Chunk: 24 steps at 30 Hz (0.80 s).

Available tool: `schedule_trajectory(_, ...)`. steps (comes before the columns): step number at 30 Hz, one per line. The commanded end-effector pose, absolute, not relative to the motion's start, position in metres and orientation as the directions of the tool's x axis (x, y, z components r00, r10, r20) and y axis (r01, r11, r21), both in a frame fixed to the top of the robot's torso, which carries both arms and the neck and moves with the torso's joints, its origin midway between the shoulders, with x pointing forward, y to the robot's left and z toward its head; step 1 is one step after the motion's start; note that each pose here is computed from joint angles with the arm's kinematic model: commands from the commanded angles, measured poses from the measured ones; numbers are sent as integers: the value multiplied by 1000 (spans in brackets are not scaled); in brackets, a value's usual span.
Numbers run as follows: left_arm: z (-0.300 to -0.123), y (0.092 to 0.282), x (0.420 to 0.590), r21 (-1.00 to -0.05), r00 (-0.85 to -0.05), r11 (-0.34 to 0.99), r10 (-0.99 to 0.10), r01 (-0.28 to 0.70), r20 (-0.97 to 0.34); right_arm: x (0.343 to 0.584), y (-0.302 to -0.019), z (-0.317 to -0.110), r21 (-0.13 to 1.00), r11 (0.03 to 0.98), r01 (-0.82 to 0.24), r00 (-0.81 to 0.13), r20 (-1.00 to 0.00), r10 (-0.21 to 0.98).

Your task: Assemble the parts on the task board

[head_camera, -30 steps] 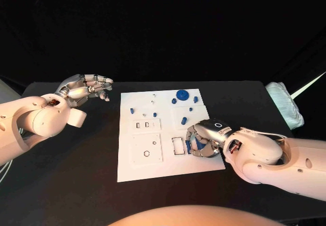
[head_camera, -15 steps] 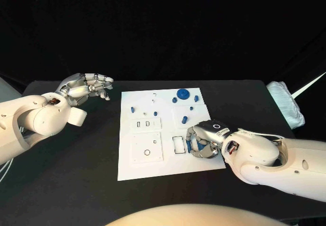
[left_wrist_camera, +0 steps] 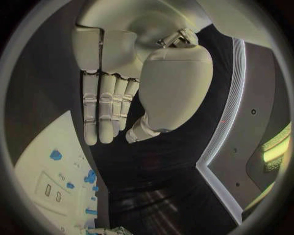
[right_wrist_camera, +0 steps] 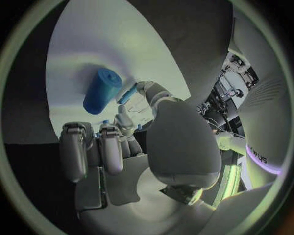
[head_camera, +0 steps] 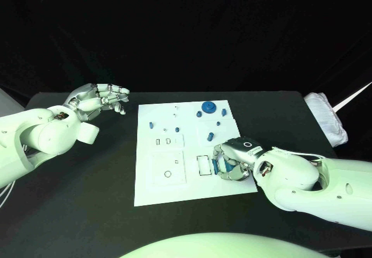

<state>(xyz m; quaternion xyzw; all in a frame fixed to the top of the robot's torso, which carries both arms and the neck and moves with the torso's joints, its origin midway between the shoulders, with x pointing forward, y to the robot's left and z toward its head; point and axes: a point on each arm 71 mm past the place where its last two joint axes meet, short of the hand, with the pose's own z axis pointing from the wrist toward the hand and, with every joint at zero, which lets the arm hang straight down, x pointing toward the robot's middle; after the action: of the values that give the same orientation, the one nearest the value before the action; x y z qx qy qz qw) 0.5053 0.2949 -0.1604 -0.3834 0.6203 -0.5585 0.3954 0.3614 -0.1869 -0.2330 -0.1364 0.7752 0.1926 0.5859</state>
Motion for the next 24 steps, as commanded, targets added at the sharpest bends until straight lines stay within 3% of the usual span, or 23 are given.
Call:
schedule_trajectory(1,-160,292,505,-997,-413,76,-909,-27,-59,360,-186,-233,120,887,-445,-266,-964,-3)
schedule_trajectory(24,-160,292,505,-997,-414,77,-908,-28,-59,361,-185,-235,116,889,-443,-276,-961,-12)
